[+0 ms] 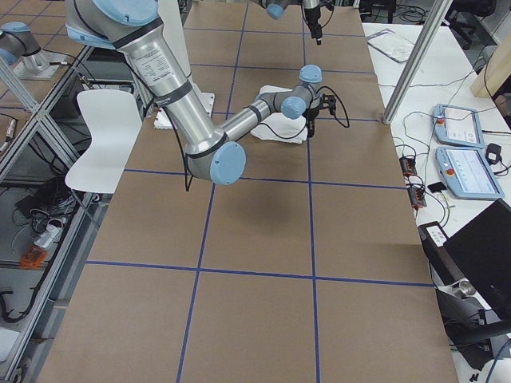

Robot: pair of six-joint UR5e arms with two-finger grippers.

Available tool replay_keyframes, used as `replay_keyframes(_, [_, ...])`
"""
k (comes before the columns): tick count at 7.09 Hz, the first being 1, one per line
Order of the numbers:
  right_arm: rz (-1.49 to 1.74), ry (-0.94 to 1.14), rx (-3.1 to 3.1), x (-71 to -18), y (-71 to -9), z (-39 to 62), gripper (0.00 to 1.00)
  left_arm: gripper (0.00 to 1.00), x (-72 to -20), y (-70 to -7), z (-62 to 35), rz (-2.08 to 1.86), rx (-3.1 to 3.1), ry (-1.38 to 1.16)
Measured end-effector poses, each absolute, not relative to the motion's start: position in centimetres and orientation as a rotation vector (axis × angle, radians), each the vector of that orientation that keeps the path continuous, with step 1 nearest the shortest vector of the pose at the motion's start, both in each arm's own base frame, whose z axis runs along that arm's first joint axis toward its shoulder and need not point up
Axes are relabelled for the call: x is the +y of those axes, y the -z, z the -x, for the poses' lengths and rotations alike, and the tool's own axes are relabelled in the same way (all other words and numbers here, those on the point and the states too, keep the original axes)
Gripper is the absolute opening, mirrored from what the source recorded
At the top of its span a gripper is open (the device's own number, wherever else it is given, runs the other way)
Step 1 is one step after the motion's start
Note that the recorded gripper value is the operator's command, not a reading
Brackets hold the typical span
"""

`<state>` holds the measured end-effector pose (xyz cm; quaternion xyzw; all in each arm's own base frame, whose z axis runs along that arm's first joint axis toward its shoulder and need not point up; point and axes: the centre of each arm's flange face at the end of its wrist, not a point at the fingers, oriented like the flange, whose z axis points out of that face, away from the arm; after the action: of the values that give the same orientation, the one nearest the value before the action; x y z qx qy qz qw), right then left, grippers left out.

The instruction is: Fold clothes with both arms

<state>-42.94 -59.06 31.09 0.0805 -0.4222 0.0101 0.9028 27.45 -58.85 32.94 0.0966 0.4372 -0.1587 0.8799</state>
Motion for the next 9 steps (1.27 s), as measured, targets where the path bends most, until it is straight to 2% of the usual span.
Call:
replay_keyframes(3, [-0.21, 0.101, -0.806, -62.2, -41.5, 26.9, 1.0, 0.99, -58.8, -36.8, -21.6, -0.304, 0.841, 0.123])
replay_keyframes(5, [-0.211, 0.224, -0.736, -62.3, -49.8, 14.7, 1.0, 0.99, -59.2, -43.2, -11.2, -0.389, 0.748, -0.067])
replay_keyframes(7, [-0.154, 0.317, -0.685, -60.4, -56.2, 4.1, 1.0, 0.99, -57.6, -50.1, -2.1, -0.413, 0.697, -0.187])
replay_keyframes(9, [-0.085, 0.294, -0.683, -55.6, -62.9, -1.3, 1.0, 0.99, -55.0, -54.7, 0.3, -0.413, 0.707, -0.214])
